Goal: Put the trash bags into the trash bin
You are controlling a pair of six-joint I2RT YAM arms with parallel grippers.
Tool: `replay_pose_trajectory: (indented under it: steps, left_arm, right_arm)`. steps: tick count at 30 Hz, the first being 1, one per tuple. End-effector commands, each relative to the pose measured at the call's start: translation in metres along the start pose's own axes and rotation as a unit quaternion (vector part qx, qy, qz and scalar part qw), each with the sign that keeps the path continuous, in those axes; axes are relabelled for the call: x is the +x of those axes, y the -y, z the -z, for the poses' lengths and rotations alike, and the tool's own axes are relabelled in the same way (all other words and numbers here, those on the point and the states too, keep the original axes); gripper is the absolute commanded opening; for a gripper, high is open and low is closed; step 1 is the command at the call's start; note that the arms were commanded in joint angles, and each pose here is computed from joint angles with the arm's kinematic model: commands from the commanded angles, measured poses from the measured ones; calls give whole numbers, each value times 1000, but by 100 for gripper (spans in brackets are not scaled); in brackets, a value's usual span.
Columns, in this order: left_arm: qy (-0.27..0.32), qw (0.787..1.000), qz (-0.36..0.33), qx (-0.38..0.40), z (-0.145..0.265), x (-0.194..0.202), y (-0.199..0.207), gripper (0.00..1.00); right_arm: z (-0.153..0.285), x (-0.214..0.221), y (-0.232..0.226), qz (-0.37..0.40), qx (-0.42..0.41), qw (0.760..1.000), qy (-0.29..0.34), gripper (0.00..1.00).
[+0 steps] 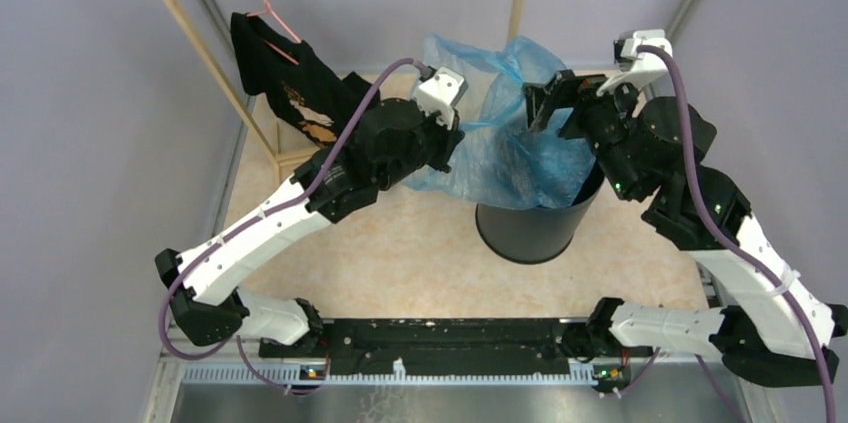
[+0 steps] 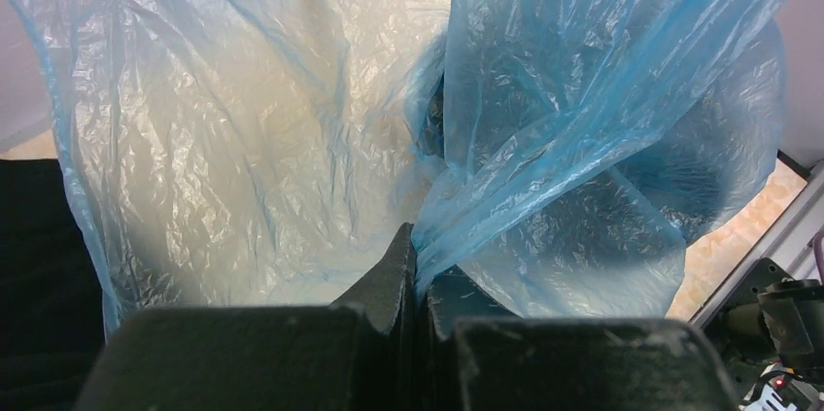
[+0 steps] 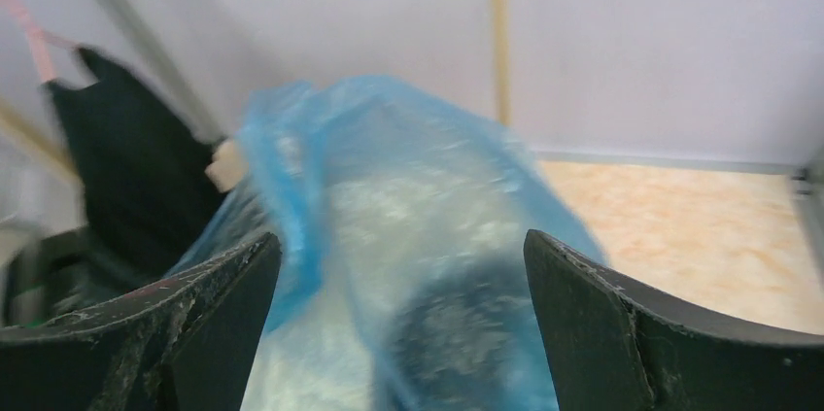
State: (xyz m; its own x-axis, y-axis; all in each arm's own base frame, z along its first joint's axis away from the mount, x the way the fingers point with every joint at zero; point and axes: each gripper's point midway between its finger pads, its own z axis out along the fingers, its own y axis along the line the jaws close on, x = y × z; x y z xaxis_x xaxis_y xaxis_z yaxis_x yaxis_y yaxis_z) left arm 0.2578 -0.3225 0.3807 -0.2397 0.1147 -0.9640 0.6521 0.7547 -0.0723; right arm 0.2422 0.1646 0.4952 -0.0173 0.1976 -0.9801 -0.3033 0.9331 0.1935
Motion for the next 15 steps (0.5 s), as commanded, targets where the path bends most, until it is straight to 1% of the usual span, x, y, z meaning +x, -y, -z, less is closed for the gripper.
replay_pose_trajectory:
  steps: [1, 4, 7, 10, 12, 13, 15]
  left_arm:
    - [21, 1000, 12, -1, 20, -13, -5, 0]
    - [34, 999, 14, 27, 29, -19, 3, 0]
    - [43, 998, 16, 45, 35, -21, 7, 0]
    - [44, 998, 21, 46, 36, -22, 8, 0]
    - [46, 997, 22, 56, 36, -25, 12, 0]
    - [49, 996, 23, 67, 38, -29, 16, 0]
    - [54, 994, 21, 94, 40, -36, 26, 0]
  right_arm:
    - [0, -15, 59, 21, 119, 992, 28, 96]
    - [-19, 3, 85, 16, 122, 992, -6, 96]
    - [-42, 28, 99, -24, 92, 994, -49, 96]
    - [-66, 54, 89, -68, 14, 992, -101, 94]
    - [-75, 70, 70, -90, -45, 986, -133, 88]
    - [-77, 77, 68, -97, -53, 984, -143, 85]
    - [-75, 91, 66, -102, -63, 980, -157, 84]
